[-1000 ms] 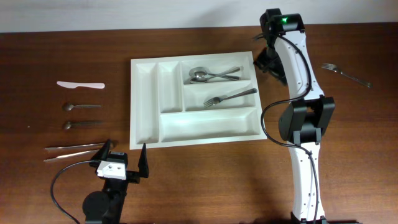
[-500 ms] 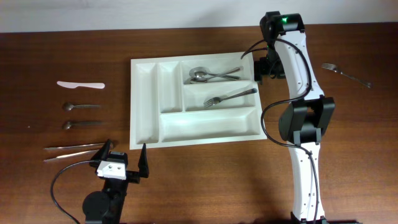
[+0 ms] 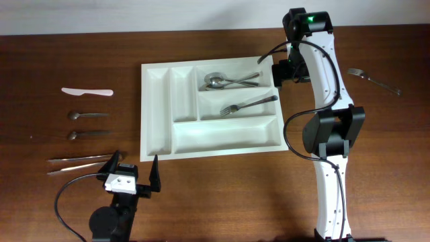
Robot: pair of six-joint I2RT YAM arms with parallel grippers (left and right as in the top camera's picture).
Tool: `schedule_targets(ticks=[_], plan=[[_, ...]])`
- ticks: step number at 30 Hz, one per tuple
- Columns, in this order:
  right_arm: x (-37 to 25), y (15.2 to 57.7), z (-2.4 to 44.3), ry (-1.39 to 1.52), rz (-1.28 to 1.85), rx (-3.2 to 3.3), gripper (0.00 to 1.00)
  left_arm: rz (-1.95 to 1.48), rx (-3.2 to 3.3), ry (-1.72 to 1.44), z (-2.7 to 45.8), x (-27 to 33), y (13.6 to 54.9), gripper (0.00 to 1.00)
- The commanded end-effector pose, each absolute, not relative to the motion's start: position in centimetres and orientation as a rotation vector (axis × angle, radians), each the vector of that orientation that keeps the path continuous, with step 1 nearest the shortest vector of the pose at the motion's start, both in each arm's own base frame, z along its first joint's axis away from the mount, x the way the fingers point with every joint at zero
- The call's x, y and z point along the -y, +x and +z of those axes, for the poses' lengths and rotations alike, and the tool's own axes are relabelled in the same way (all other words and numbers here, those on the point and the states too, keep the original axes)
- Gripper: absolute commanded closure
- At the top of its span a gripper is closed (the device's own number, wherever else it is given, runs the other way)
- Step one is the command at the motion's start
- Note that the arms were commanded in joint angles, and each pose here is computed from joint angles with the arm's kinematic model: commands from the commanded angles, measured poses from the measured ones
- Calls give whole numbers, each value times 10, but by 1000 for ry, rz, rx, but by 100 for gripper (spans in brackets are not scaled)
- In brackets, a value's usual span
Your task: Pack container
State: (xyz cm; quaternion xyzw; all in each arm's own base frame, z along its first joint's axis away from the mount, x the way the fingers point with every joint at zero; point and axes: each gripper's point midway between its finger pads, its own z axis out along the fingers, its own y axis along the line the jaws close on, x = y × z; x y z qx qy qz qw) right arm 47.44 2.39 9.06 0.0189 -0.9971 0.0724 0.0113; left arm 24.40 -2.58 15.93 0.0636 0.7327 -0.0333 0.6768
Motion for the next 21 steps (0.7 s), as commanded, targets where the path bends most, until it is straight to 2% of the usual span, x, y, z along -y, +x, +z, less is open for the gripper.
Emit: schedule_targets(ticks=[1,21], plan=[[-26,472,106,108,209,3135,1,-62,-1645,143,159,24,244,1],[-24,461,85,183,211,3051,1,-62,-1646,143,158,24,244,1]])
